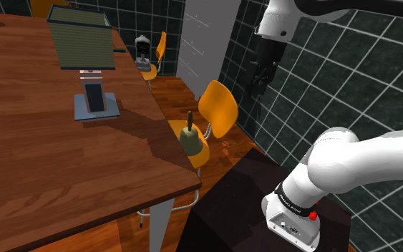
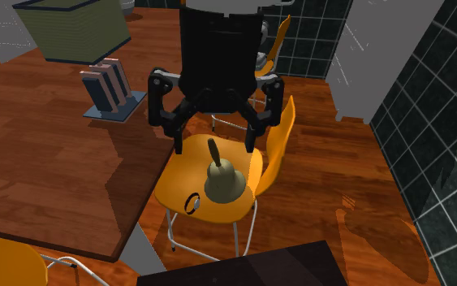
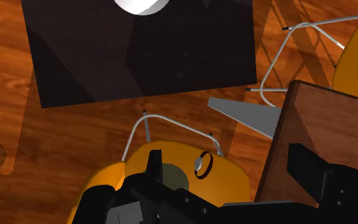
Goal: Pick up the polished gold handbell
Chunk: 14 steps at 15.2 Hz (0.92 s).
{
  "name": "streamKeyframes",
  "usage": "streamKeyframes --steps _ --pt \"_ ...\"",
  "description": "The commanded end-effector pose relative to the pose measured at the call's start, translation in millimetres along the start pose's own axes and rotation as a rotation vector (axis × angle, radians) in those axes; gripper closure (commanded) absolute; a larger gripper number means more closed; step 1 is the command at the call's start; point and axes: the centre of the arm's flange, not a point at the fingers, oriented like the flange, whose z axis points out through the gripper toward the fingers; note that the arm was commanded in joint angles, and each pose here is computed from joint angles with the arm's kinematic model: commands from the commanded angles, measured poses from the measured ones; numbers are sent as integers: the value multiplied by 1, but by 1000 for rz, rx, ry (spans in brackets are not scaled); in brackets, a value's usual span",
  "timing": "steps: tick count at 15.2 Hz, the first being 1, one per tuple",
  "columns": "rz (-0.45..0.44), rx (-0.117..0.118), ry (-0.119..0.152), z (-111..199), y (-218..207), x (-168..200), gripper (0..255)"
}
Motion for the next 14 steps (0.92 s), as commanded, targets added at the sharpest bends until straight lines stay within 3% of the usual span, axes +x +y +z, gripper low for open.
streamKeyframes --steps 1,14 --pt "0 0 0 0 0 0 0" --pt "-37 -137 69 100 -15 129 0"
